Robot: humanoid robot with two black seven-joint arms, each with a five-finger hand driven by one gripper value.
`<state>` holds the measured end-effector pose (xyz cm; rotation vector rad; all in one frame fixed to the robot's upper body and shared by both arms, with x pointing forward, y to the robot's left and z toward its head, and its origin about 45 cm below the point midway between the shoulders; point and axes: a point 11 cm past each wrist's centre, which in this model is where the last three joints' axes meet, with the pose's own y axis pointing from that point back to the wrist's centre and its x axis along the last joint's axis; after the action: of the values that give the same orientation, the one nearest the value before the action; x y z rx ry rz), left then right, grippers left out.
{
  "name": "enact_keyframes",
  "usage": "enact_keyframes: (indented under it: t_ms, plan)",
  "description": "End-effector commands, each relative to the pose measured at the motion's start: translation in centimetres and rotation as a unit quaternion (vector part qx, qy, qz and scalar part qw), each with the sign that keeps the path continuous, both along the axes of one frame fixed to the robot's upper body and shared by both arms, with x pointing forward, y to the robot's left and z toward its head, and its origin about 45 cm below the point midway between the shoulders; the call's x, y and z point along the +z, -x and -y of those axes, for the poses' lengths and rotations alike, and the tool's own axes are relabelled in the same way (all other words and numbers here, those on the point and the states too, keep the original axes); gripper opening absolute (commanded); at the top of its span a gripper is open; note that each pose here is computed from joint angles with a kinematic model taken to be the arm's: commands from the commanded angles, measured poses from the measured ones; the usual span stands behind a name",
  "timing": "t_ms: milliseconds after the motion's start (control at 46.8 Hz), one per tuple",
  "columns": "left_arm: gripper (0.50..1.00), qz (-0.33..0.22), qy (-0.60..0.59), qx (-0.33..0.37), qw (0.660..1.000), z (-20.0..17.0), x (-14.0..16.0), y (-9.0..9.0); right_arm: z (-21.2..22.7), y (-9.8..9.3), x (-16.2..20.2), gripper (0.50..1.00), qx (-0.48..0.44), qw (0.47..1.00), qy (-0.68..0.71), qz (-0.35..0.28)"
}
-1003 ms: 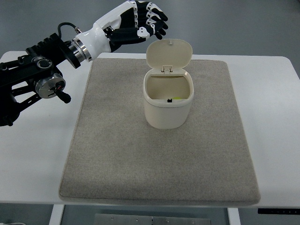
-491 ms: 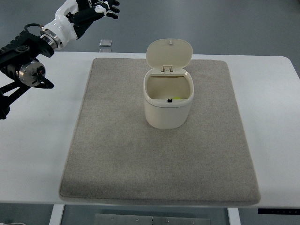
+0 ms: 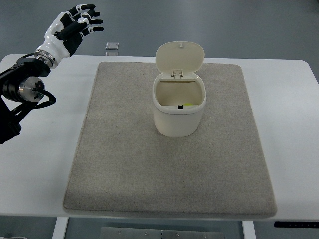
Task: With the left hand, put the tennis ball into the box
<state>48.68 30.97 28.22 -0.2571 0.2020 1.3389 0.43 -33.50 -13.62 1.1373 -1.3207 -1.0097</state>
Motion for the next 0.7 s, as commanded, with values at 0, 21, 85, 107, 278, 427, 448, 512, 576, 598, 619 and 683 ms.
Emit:
enact_keyframes:
  t_ms: [0,21,85,107,278,427,448,512,576,598,619,683]
  plan:
    - [0.5,-0.002,0.022,0.014,1.0,-0.6,-0.6,-0.1,0.0,0.0,0.0,0.901,0.0,1.0,0.001,0.0]
    - [0.5,-0.003,0.027,0.017,0.999,-0.7,-0.7,-0.1,0.0,0.0,0.0,0.901,0.0,1.0,0.001,0.0]
    - [0.5,-0.007,0.039,0.03,0.999,-1.3,-1.2,0.0,0.0,0.0,0.0,0.901,0.0,1.0,0.0,0.0]
    - [0.5,-0.008,0.043,0.034,0.998,-1.5,-1.4,0.0,0.0,0.0,0.0,0.901,0.0,1.0,0.001,0.0]
    - [0.503,-0.032,0.076,0.058,0.995,-2.1,-3.4,0.3,0.0,0.0,0.0,0.901,0.0,1.0,0.0,0.0]
    - [0.636,-0.051,0.088,0.085,0.991,-3.1,-5.0,0.5,0.0,0.0,0.0,0.901,0.0,1.0,0.0,0.0]
    - [0.681,-0.055,0.092,0.087,0.99,-3.0,-5.3,0.6,0.0,0.0,0.0,0.901,0.0,1.0,0.001,0.0]
    - [0.795,-0.065,0.102,0.092,0.988,-2.6,-6.2,0.8,0.0,0.0,0.0,0.901,0.0,1.0,0.001,0.0]
    - [0.876,-0.069,0.107,0.095,0.987,-2.4,-6.4,0.8,0.0,0.0,0.0,0.901,0.0,1.0,0.0,0.0]
    - [0.889,-0.069,0.109,0.095,0.987,-2.2,-6.5,0.8,0.0,0.0,0.0,0.901,0.0,1.0,0.0,0.0]
    - [0.906,-0.07,0.11,0.095,0.987,-2.2,-6.5,0.8,0.0,0.0,0.0,0.901,0.0,1.0,0.0,0.0]
    - [0.956,-0.071,0.113,0.091,0.987,-1.7,-6.6,0.7,0.0,0.0,0.0,0.901,0.0,1.0,0.0,0.0]
